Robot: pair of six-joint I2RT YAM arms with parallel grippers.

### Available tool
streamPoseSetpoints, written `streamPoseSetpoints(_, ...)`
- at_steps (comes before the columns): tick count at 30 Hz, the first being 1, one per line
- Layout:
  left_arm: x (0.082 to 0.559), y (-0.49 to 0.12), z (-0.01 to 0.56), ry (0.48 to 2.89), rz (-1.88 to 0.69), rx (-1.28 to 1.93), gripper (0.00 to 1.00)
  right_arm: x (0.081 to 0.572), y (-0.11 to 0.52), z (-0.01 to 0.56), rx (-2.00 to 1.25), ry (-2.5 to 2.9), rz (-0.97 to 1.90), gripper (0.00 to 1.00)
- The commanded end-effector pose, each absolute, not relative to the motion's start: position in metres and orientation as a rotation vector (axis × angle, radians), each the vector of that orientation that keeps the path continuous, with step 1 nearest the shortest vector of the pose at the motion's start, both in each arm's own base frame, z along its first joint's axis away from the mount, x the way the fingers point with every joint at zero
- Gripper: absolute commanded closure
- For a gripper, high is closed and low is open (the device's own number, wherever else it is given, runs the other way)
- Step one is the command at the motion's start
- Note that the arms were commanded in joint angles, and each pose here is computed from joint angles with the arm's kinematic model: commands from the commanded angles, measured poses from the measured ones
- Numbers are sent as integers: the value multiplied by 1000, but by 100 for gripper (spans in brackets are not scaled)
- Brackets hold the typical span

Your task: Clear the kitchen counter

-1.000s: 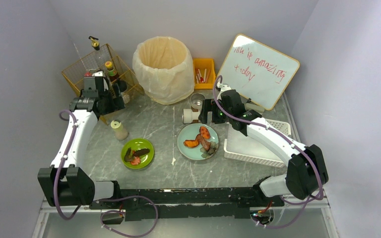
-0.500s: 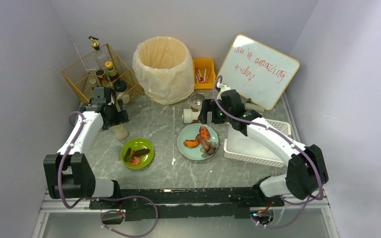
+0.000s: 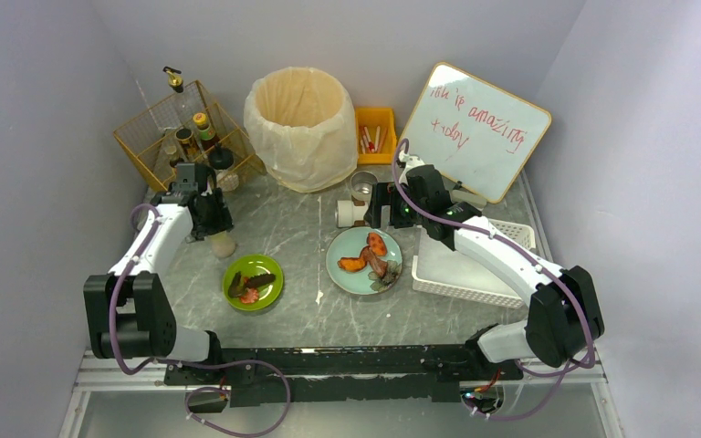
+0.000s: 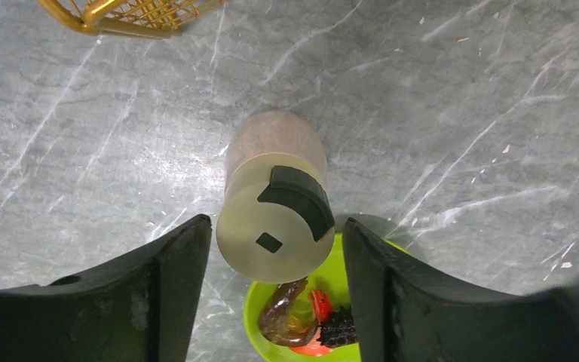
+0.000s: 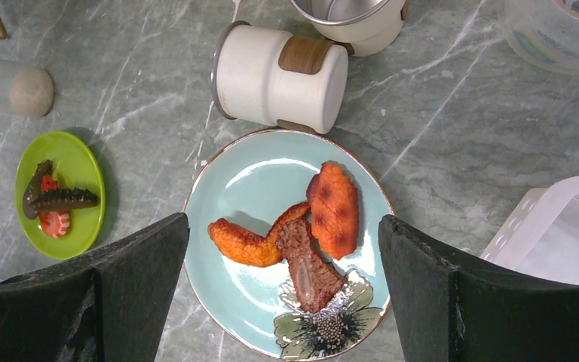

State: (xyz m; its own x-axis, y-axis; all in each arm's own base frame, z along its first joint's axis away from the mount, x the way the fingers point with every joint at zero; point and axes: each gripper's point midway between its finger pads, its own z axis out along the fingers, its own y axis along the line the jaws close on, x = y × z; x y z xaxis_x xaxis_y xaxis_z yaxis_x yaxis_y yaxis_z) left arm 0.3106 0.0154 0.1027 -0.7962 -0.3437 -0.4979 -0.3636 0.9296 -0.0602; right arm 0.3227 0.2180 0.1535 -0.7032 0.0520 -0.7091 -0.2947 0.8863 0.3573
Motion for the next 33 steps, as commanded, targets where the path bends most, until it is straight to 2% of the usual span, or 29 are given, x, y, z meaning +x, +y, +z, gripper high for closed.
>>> streamPoseSetpoints(1, 321, 19, 110, 2528, 69, -488, 35, 333, 224, 169, -163, 2230, 617, 0)
streamPoseSetpoints(6, 320, 21, 116, 2515, 85, -490, 45, 333, 225, 169, -166, 2232, 625, 0)
streamPoseSetpoints(12, 326, 23, 133, 2479, 84, -484, 63, 333, 225, 171, -171, 2228, 622, 0)
streamPoseSetpoints(14, 328, 21, 143, 2463, 67, -478, 73, 333, 225, 171, -170, 2229, 622, 0)
streamPoseSetpoints(16, 333, 19, 158, 2431, 41, -468, 89, 333, 224, 172, -170, 2227, 621, 0)
streamPoseSetpoints(17, 335, 17, 167, 2410, 27, -461, 94, 333, 225, 172, -168, 2228, 622, 0)
streamPoseSetpoints(24, 351, 18, 237, 2230, -9, -438, 95, 332, 224, 173, -169, 2225, 623, 0)
streamPoseSetpoints(33, 381, 30, 277, 2146, 53, -430, 95, 333, 222, 174, -172, 2219, 609, 0)
